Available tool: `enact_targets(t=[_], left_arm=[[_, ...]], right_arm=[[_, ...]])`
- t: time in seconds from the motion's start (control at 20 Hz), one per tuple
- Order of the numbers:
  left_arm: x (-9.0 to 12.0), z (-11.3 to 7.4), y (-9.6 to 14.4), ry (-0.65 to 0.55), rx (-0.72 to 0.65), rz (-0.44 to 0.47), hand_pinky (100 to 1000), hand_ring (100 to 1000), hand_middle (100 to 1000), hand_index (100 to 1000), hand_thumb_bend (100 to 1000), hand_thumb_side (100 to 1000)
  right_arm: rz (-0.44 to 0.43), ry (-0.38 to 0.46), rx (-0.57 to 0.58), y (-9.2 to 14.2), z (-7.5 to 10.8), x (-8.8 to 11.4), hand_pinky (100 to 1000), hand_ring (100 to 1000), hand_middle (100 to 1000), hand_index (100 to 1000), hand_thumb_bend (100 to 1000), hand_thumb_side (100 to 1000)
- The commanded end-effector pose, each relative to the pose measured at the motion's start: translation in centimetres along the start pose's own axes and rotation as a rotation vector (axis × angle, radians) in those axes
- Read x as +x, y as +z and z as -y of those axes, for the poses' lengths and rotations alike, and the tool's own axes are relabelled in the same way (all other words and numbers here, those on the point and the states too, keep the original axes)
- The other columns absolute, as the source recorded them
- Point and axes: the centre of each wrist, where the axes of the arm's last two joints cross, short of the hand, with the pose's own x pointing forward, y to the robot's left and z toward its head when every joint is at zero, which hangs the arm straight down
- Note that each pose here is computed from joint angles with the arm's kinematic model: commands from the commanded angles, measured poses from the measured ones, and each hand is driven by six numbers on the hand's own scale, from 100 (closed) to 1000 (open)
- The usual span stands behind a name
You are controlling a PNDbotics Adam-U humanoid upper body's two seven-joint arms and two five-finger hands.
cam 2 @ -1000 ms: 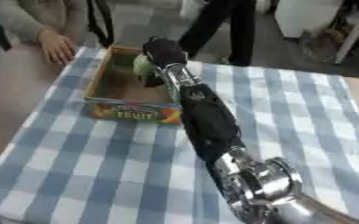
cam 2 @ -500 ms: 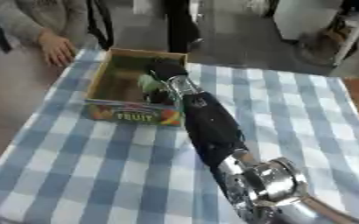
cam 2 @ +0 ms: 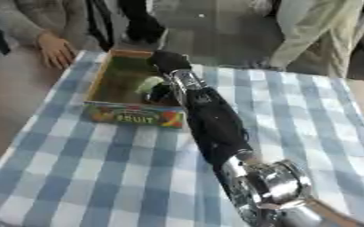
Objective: Pick up objects on the table and place them in the box.
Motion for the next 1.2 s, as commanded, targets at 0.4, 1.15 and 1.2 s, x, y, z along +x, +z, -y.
enact_targets(t=[0.4, 1.15, 1.2], left_arm=[[0.7, -0.3, -0.3, -0.027, -0.006, 0.022, 594, 531, 572, 630, 100, 201], [0.8, -0.7, 0.1, -0.049, 0.018, 0.015, 593, 530, 571, 630, 100, 221], [0.8, -0.8, 0.2, -0.052, 0.021, 0.013, 593, 530, 571, 630, 100, 224]], right_arm=[[0.004, -0.190, -0.333, 1.0, 6.8, -2.5, 848, 891, 920, 921, 707, 383], [-0.236, -0.421, -0.686, 5.1, 6.4, -8.4, 606, 672, 683, 782, 506, 186], [-0.246, -0.431, -0.693, 5.4, 6.0, -8.9, 587, 643, 656, 766, 494, 172]])
